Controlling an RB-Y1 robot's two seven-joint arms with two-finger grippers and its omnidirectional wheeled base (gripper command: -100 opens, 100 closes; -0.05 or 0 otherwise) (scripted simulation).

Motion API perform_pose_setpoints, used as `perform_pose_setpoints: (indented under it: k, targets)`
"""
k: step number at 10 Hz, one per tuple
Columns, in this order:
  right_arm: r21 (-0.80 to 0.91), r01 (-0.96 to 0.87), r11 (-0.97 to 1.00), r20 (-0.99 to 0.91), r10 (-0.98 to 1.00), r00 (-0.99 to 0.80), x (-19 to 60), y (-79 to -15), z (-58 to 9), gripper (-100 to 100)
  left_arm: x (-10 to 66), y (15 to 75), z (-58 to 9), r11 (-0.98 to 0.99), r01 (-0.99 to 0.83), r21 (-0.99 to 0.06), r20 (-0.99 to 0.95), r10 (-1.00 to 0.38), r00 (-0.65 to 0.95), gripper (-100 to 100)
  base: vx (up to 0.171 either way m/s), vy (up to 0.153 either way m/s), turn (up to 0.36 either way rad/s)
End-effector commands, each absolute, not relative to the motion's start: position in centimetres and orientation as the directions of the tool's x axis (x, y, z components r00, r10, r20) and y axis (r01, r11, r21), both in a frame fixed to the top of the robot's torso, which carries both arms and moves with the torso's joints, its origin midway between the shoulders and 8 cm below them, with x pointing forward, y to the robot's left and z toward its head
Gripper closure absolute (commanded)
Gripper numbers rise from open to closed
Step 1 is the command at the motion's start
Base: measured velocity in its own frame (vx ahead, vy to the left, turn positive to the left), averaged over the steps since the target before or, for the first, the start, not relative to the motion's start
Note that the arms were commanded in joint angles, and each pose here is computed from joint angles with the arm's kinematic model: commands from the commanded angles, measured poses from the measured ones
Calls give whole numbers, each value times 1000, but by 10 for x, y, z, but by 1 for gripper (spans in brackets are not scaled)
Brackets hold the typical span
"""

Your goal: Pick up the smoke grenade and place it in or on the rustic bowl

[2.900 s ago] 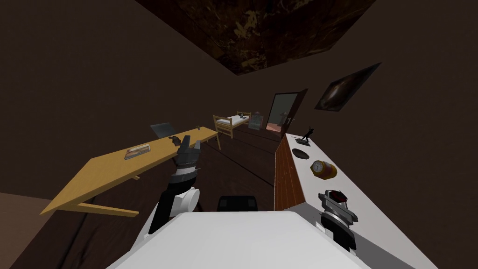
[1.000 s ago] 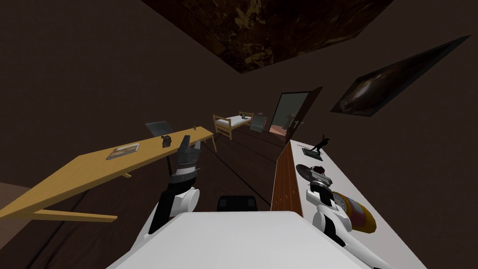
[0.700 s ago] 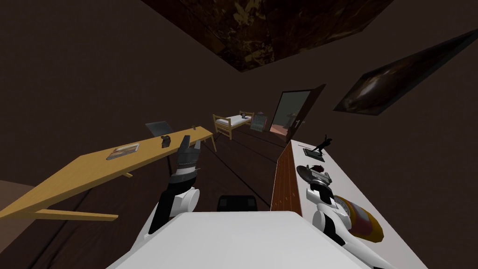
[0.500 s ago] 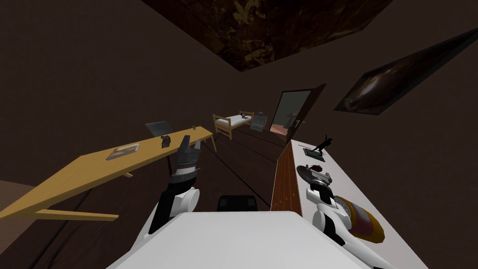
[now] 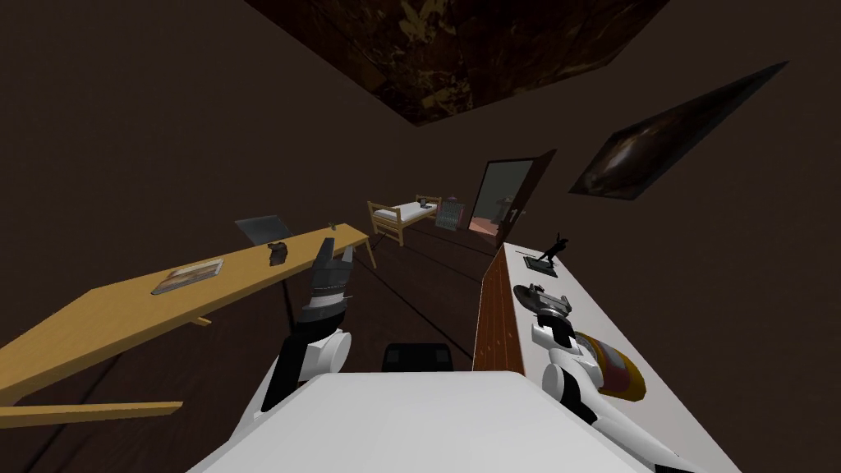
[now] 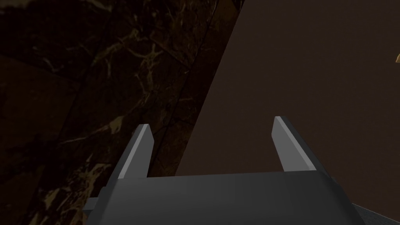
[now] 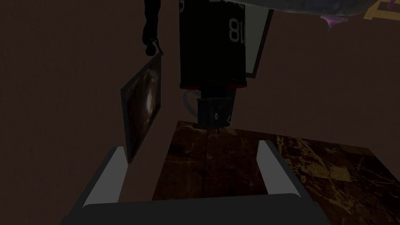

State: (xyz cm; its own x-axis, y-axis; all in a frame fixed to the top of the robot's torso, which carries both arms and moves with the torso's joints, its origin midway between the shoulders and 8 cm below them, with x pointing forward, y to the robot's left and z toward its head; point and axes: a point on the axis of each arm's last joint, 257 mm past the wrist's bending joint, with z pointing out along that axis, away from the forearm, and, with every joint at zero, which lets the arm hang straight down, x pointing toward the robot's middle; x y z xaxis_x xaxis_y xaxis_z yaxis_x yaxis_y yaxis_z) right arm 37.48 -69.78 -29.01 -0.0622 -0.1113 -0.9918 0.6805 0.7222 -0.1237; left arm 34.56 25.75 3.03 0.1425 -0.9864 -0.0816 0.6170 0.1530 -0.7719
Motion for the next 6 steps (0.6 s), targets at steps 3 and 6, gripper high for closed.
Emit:
perform_pose_setpoints:
  k: [3,6]
  targets:
    - [-121,618,776,-992,-111,-55,424,-665,-279,-100,346,257,30,153,617,-772,-81,-986,142,0,4,-1,-171]
    - [-123,549,827,-992,-119,-43,479,-624,-259,-100,346,257,30,153,617,-772,-82,-986,142,0,6,-5,-319]
